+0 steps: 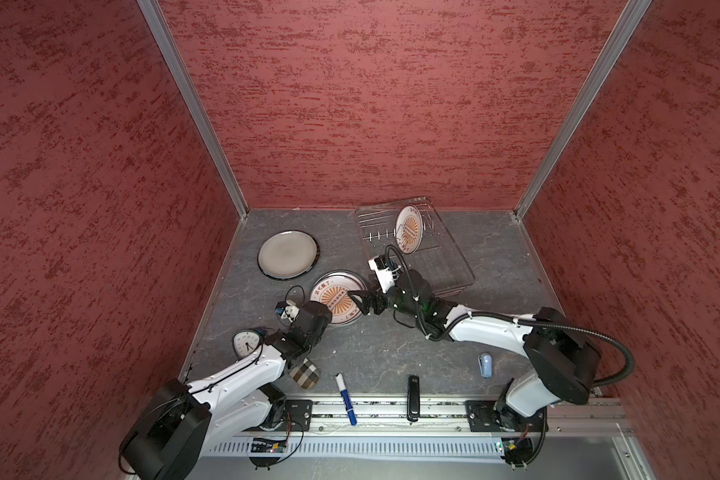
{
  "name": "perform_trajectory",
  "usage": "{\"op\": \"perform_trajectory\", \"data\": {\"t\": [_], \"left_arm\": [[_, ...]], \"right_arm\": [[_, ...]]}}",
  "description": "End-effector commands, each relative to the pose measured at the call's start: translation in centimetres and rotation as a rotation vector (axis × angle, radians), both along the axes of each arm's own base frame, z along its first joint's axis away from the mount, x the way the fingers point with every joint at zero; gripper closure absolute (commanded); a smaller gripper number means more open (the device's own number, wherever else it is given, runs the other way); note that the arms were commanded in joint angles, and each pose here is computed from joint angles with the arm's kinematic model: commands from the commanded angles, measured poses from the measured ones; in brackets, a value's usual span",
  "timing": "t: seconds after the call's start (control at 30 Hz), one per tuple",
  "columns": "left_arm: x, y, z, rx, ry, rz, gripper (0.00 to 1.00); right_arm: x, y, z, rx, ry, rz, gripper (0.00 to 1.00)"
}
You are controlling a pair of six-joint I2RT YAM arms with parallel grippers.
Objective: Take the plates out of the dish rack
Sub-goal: 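Open the left gripper above the stack while the right gripper parks near the rack, then reach the right gripper into the rack onto the last sunburst plate's rim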
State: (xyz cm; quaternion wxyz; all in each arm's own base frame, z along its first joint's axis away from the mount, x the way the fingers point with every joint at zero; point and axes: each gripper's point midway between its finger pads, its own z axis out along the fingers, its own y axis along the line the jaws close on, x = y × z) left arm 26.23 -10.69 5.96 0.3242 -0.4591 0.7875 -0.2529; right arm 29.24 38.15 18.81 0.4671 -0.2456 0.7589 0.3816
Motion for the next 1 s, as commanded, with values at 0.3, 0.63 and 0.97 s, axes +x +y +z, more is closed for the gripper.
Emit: {"op": "perform_trajectory", "data": {"t": [0.3, 0.63, 0.97], "left_arm": [[0.6, 0.1, 2.2, -0.017, -0.070, 0.001, 0.44], [1.2, -0.5, 2.1, -0.037, -0.068, -0.031, 0.44], [1.1, 0.6, 1.1, -0.018, -0.012, 0.018, 0.44]], "right_arm": [[0.0, 0.0, 1.0, 0.026, -0.031, -0.011, 0.03], [-0.1, -0.3, 1.1, 0.023, -0.037, -0.014, 0.03], [-0.1, -0.5, 0.9, 0.017, -0.037, -0.021, 0.03]]}}
